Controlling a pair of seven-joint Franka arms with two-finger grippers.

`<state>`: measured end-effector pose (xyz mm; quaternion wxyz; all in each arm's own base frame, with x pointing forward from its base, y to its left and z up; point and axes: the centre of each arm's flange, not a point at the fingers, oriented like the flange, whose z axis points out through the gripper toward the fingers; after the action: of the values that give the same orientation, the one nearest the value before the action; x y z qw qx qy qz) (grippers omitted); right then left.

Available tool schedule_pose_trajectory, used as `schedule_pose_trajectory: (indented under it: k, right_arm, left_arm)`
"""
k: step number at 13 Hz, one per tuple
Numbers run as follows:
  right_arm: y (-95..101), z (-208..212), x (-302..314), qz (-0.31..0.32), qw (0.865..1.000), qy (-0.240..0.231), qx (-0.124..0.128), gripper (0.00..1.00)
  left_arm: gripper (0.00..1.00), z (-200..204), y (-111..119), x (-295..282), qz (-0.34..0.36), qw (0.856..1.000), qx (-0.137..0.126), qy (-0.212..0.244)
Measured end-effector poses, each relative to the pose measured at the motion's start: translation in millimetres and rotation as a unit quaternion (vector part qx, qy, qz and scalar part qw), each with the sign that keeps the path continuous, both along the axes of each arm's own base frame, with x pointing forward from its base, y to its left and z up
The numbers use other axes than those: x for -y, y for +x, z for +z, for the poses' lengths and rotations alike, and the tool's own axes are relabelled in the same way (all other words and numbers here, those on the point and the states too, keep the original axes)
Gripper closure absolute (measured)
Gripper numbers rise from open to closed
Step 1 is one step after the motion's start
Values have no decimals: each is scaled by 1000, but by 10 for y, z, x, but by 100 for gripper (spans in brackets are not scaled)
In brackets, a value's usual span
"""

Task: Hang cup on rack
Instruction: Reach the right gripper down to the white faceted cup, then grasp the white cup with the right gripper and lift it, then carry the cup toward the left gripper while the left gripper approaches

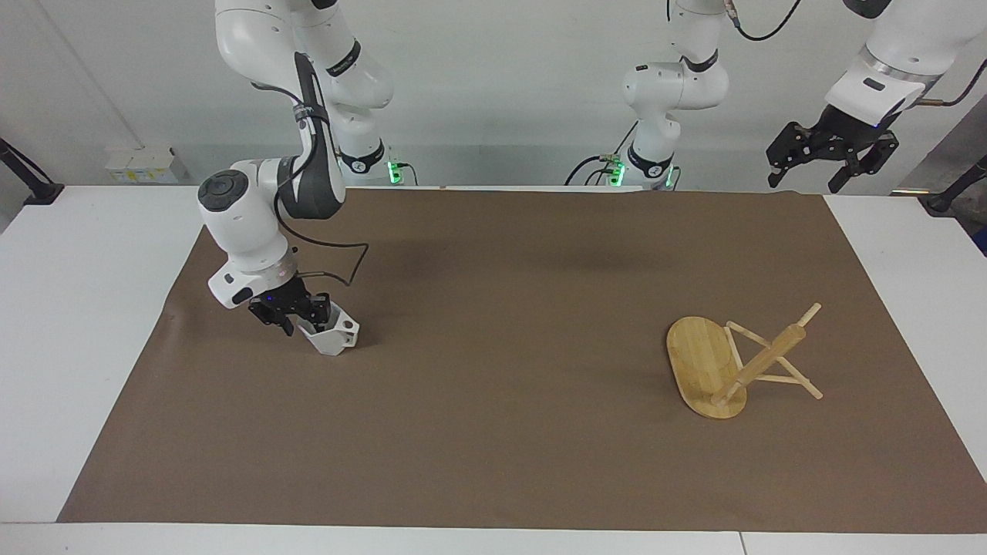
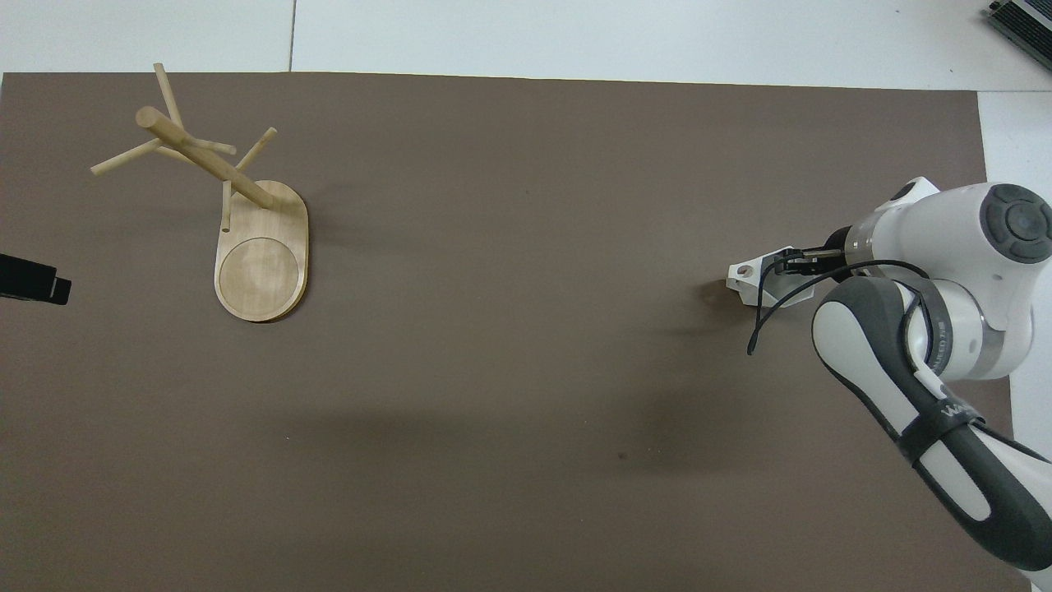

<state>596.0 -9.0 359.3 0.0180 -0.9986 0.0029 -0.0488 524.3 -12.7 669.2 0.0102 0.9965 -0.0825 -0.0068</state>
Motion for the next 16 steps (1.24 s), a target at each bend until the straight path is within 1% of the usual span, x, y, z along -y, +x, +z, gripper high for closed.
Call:
schedule_pose_trajectory:
  k: [3,4,6,8,10,11,13,15,16]
  right_arm:
    - [-1,2,-13,-1,1000,2,0,86]
    - [-2,1,-27,-3,1000,6,-1,90]
    - [-5,4,-109,-8,1000,22,-6,90]
    - [18,91,-167,-18,999,44,-20,90]
    - [113,390,-191,-30,996,74,-31,90]
    - [182,632,-225,-37,994,99,-31,90]
    - [303,1154,-396,-48,984,172,-15,90]
    - [365,1500,-684,-55,965,258,3,90]
    - [379,1653,-872,-55,951,303,8,90]
  left_arm:
    - [0,0,0,0,0,1000,0,0]
    - [0,0,0,0,0,1000,0,0]
    - [0,0,0,0,0,1000,0,0]
    - [0,0,0,0,0,1000,0,0]
    - [0,0,0,0,0,1000,0,0]
    - [0,0,0,0,0,1000,0,0]
    - [0,0,0,0,0,1000,0,0]
    - [0,0,0,0,0,1000,0,0]
    - [0,0,0,0,0,1000,0,0]
